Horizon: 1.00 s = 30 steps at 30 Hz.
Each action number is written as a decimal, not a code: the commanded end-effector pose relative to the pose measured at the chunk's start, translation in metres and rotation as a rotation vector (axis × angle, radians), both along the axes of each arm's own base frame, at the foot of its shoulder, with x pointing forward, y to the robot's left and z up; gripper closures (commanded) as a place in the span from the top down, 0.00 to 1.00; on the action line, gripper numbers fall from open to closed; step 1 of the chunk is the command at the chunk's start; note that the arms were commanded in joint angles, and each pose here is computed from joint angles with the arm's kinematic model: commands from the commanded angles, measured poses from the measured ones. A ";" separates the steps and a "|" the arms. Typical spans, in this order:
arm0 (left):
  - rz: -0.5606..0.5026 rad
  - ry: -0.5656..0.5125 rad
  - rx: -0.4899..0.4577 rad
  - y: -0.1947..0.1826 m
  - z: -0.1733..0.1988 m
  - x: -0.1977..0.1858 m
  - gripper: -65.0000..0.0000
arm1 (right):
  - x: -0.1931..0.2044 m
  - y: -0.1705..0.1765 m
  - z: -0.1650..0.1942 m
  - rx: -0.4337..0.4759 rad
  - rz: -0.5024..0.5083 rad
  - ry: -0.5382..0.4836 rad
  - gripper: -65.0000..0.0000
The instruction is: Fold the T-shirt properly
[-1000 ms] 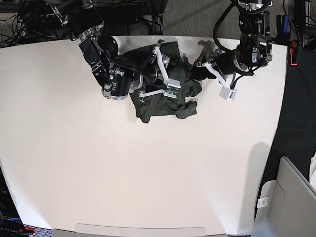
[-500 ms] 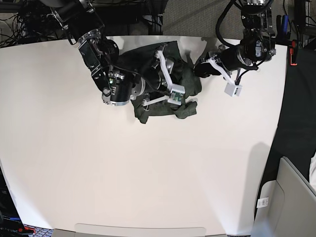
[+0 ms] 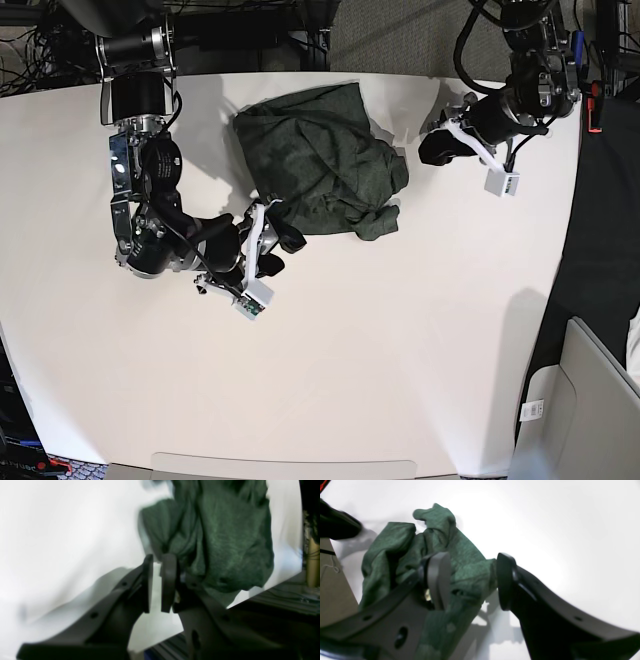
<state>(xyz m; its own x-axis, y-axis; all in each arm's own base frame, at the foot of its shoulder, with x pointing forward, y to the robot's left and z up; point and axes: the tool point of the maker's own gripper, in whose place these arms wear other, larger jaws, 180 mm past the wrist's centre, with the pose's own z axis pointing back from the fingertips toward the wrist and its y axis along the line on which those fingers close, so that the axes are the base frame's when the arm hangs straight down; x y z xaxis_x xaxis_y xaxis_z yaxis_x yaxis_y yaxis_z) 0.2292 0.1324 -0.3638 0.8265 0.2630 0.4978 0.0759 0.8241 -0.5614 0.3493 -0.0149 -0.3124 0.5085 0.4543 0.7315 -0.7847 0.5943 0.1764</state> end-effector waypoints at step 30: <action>-0.332 -0.284 -0.185 -0.141 0.081 0.031 0.10 | 0.006 -0.001 -0.032 -0.063 -0.040 0.044 0.15</action>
<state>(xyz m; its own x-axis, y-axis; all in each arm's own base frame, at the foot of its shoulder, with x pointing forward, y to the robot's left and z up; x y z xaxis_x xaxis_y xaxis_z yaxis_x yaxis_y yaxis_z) 0.2548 -0.0031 -0.2973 0.7489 0.0850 0.6572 0.4636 0.6414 -0.6113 0.3424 -0.0205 -0.3633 0.5975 0.4967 0.6295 -0.7398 0.6444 0.1936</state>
